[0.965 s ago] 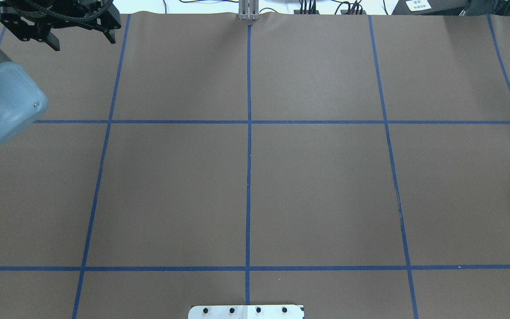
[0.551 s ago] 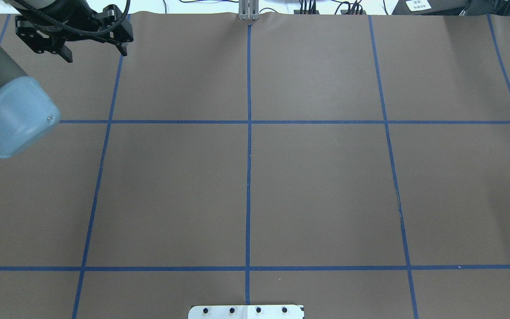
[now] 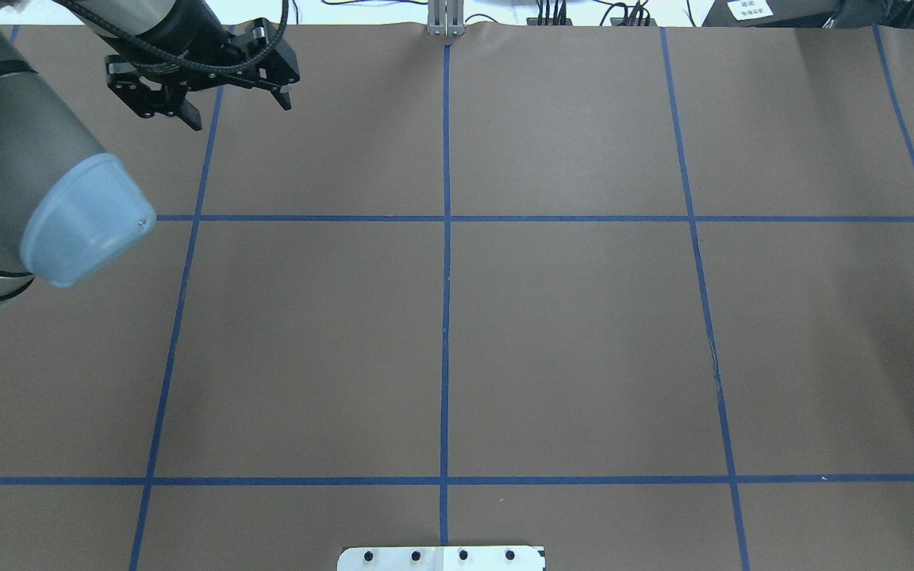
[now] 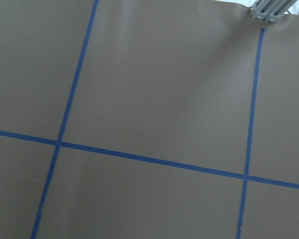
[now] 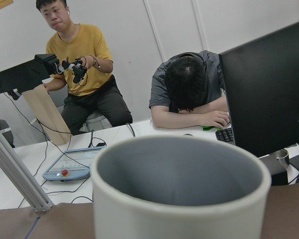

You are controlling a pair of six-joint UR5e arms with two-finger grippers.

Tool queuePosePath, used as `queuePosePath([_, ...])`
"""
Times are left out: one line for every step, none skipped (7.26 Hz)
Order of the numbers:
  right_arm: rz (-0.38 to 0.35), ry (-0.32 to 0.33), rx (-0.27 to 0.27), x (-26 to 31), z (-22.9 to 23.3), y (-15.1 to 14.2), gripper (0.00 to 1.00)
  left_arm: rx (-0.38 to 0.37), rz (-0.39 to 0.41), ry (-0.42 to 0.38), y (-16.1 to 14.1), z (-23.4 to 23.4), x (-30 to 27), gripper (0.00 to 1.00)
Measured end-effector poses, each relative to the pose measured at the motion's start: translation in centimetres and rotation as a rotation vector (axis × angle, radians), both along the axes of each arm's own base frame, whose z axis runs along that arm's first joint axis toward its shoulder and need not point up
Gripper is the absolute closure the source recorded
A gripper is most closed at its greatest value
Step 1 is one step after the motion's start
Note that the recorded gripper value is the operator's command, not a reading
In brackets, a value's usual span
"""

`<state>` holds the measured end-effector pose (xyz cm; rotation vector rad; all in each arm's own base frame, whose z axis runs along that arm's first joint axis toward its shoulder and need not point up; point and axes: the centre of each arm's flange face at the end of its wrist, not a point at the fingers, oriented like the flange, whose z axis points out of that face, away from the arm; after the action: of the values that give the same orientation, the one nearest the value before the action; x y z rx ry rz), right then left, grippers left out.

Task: Left arm hands cup to right arm to dump lemon

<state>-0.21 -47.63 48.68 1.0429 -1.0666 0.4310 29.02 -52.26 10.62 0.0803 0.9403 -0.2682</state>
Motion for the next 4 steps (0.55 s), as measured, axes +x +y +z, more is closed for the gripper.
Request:
queuePosePath([-0.009, 0.069, 0.006, -1.6, -2.2, -1.9, 0.97, -0.038, 0.009, 0.071, -0.3, -0.6, 0.9, 0.00])
queuePosePath([-0.004, 0.140, 0.016, -4.2, -3.8, -3.5, 0.97, -0.082, 0.007, 0.132, -0.7, -1.5, 1.6, 0.00])
queuePosePath([0.006, 0.209, 0.025, -7.6, -5.2, -4.4, 0.97, -0.124, 0.001, 0.185, -1.3, -2.6, 2.3, 0.00])
queuePosePath([0.016, 0.283, 0.033, -11.7, -7.3, -4.9, 0.97, -0.161, -0.013, 0.230, -1.9, -3.5, 2.9, 0.00])
